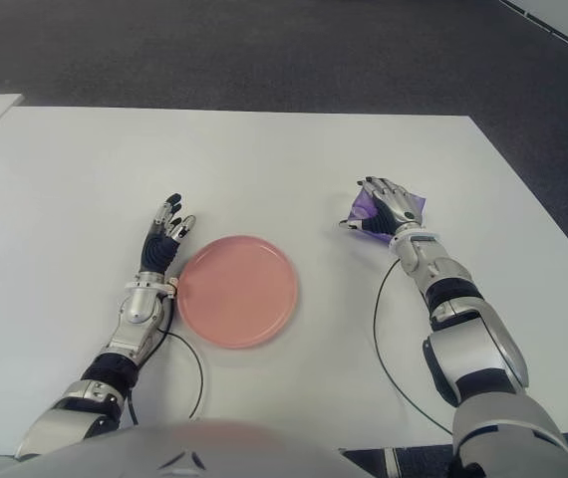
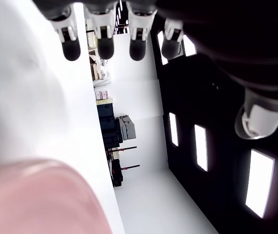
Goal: Put the tissue paper into the plate.
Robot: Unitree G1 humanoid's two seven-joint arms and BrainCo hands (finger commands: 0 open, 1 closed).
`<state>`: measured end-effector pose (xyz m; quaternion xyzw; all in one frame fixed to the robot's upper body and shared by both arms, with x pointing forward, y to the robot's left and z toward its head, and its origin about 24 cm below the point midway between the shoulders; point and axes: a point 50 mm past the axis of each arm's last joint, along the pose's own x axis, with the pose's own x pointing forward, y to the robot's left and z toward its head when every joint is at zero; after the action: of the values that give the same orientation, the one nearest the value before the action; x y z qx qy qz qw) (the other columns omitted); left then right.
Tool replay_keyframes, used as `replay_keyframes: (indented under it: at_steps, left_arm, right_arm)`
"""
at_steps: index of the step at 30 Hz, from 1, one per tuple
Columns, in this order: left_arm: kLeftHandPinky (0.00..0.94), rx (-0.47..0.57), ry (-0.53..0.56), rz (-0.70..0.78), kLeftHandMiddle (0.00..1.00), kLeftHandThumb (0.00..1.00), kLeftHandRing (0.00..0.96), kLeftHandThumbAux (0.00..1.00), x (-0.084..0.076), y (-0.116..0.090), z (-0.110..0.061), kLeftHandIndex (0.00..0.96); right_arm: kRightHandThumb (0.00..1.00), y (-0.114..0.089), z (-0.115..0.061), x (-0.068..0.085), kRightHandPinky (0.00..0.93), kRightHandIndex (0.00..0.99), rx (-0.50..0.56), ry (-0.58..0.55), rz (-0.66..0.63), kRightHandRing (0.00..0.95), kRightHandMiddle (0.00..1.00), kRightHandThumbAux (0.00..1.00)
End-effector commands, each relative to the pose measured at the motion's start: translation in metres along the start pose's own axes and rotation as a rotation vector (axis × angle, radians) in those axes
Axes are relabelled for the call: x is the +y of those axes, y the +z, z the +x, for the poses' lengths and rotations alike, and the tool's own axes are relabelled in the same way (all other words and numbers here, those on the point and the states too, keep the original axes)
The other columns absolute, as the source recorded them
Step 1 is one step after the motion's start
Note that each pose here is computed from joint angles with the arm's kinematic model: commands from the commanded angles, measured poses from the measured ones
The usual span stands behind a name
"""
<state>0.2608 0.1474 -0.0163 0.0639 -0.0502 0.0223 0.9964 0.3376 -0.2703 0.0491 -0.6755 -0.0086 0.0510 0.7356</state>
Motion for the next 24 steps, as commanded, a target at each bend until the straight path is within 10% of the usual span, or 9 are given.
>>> replay_keyframes:
  at_steps: [1, 24]
  left_arm:
    - [0.0, 0.073, -0.007, -0.006, 0.0, 0.0, 0.0, 0.459, 0.0, -0.014, -0.014, 0.0]
    - [0.0, 0.068, 0.003, 0.004, 0.0, 0.0, 0.0, 0.439, 0.003, -0.014, -0.015, 0.0]
  right_arm:
    - [0.138, -0.002, -0.005, 0.013, 0.0, 0.0, 0.027, 0.067, -0.003, 0.0, 0.0, 0.391]
    - [0.099, -0.023, -0.016, 0.018, 0.0, 0.0, 0.136, 0.083, -0.01, 0.0, 0.0, 0.396]
